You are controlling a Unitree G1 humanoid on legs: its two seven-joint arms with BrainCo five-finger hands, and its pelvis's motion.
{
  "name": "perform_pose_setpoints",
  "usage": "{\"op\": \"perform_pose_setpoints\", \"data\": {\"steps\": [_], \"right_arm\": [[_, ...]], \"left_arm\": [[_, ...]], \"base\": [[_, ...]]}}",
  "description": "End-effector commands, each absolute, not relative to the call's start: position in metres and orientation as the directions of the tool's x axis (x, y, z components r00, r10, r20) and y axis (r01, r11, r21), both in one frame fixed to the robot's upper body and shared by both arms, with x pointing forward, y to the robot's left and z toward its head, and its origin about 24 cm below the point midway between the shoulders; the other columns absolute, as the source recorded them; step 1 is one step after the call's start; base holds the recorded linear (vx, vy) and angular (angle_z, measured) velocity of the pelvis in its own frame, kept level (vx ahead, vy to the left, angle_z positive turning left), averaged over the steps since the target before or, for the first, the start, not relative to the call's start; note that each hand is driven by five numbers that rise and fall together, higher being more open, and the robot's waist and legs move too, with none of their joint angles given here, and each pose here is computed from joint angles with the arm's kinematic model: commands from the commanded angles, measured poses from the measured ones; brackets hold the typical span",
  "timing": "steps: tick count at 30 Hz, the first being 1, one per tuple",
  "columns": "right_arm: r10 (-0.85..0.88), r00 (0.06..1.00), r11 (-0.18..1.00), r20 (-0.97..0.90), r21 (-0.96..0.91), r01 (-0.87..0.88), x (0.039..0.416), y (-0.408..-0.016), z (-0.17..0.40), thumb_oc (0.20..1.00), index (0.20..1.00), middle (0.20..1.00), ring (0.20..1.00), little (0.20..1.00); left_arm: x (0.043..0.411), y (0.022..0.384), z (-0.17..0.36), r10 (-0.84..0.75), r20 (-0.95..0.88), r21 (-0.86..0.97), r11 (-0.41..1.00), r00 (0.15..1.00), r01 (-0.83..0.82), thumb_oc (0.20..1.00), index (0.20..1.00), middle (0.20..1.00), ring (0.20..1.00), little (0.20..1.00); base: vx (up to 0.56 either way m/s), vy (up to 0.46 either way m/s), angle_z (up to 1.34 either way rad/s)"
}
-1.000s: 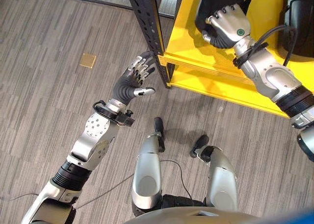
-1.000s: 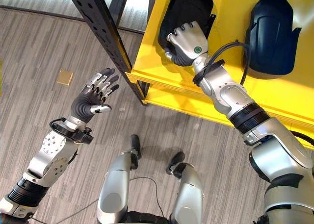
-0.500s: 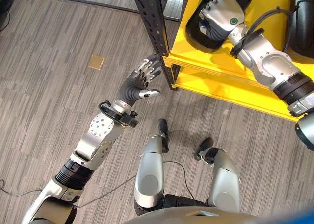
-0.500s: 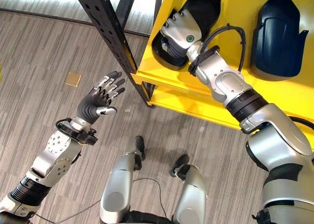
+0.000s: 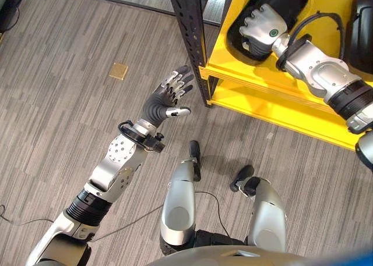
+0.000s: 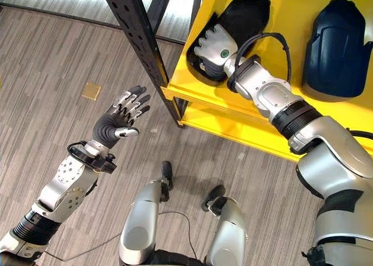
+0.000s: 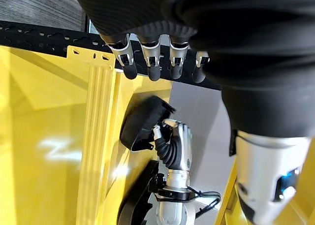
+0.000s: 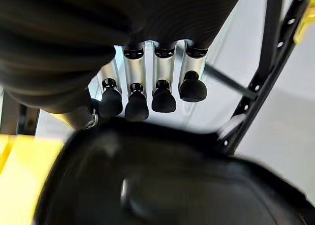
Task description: Move parts from the plastic box to the shelf.
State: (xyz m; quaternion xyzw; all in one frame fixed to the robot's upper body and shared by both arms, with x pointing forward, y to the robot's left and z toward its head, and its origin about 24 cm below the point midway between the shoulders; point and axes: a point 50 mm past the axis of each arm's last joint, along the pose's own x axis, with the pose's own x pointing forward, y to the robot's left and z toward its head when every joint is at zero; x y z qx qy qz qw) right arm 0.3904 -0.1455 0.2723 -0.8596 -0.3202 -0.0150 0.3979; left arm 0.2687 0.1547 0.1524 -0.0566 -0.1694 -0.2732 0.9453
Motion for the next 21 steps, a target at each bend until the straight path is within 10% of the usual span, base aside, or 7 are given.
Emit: {"op": "perform_pose_setpoints", "data": {"steps": [1, 3, 4, 5, 11, 18, 21], "right_arm": [[0.474, 0.700, -0.313, 0.535, -0.641, 0.701, 0.384, -0.153, 0.319, 0.260, 0.260, 0.260, 0.260, 0.260], [0.436, 0.675, -0.221, 0.596, -0.656, 0.722, 0.382, -0.157, 0.322, 0.824, 0.824, 0.824, 0.824, 0.824], [0.435, 0.675, -0.220, 0.596, -0.656, 0.722, 0.382, -0.157, 0.321, 0.824, 0.824, 0.824, 0.824, 0.824], [0.408, 0.649, -0.079, 0.642, -0.684, 0.726, 0.378, -0.155, 0.322, 1.000, 1.000, 1.000, 1.000, 1.000], [0.391, 0.605, 0.140, 0.694, -0.694, 0.706, 0.366, -0.137, 0.312, 1.000, 1.000, 1.000, 1.000, 1.000], [0.577, 0.307, 0.398, 0.757, -0.588, 0.704, 0.320, -0.080, 0.295, 1.000, 1.000, 1.000, 1.000, 1.000], [0.700, 0.386, 0.291, 0.601, -0.733, 0.615, 0.315, -0.069, 0.276, 1.000, 1.000, 1.000, 1.000, 1.000]], "left_arm": [[0.253, 0.143, 0.171, -0.549, 0.471, 0.016, 0.788, 0.690, 0.615, 1.000, 1.000, 1.000, 1.000, 1.000], [0.252, 0.144, 0.171, -0.543, 0.477, 0.014, 0.791, 0.691, 0.612, 1.000, 1.000, 1.000, 1.000, 1.000], [0.252, 0.144, 0.171, -0.543, 0.476, 0.014, 0.791, 0.691, 0.612, 1.000, 1.000, 1.000, 1.000, 1.000], [0.251, 0.143, 0.172, -0.527, 0.484, 0.003, 0.799, 0.698, 0.601, 1.000, 1.000, 1.000, 1.000, 1.000], [0.253, 0.138, 0.175, -0.490, 0.507, -0.018, 0.816, 0.709, 0.578, 1.000, 1.000, 1.000, 1.000, 1.000], [0.253, 0.127, 0.177, -0.436, 0.538, -0.059, 0.835, 0.722, 0.548, 1.000, 1.000, 1.000, 1.000, 1.000], [0.253, 0.127, 0.178, -0.436, 0.539, -0.057, 0.835, 0.721, 0.548, 1.000, 1.000, 1.000, 1.000, 1.000]], "base": [[0.00, 0.000, 0.00], [0.00, 0.000, 0.00], [-0.03, 0.038, -0.01], [-0.03, 0.038, -0.02], [-0.03, 0.041, -0.03], [-0.02, 0.051, -0.11], [-0.02, 0.024, -0.08]]}}
